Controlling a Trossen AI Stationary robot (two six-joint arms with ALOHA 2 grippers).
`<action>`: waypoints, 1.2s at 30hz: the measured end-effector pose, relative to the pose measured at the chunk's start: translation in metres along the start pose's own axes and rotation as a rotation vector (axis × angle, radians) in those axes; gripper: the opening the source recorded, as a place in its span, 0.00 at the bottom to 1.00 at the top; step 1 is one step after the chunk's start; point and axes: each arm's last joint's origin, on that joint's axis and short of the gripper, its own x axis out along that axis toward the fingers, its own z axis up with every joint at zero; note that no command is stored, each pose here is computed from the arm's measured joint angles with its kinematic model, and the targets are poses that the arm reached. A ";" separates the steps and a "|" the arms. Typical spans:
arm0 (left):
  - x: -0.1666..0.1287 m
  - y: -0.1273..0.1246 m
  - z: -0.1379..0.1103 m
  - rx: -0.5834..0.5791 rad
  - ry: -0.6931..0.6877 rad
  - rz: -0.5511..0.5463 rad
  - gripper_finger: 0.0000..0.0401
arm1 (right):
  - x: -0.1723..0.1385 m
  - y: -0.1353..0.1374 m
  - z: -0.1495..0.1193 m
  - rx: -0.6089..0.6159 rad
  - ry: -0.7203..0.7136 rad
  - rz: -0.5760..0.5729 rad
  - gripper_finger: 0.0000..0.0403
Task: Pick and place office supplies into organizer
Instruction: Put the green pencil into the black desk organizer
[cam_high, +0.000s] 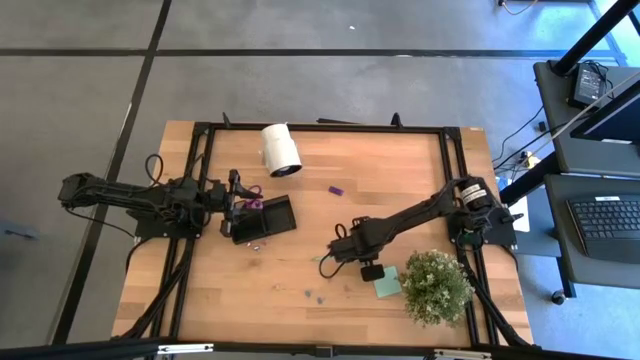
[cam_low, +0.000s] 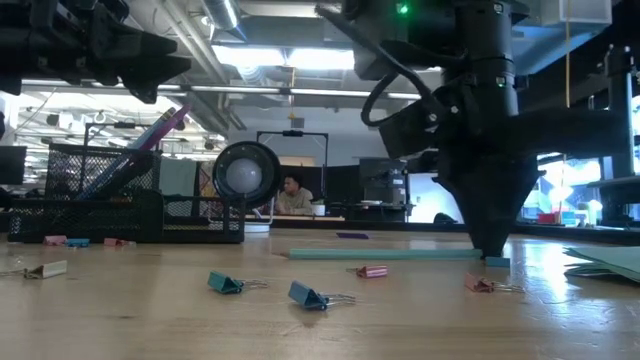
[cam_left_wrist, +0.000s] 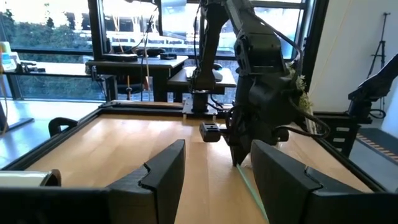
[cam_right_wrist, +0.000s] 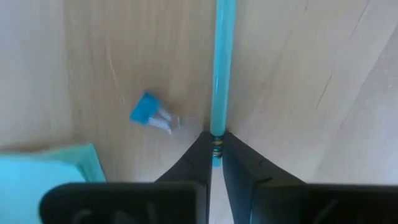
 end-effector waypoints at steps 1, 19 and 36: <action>0.000 0.000 0.000 0.002 -0.001 0.000 0.44 | -0.003 0.000 0.001 -0.003 0.020 -0.005 0.07; 0.005 -0.003 0.027 0.008 0.009 -0.037 0.44 | -0.094 -0.012 0.009 -0.007 0.075 -0.244 0.07; 0.081 0.003 0.112 -0.303 0.481 -0.020 0.49 | -0.132 -0.036 0.012 -0.119 0.061 -0.602 0.07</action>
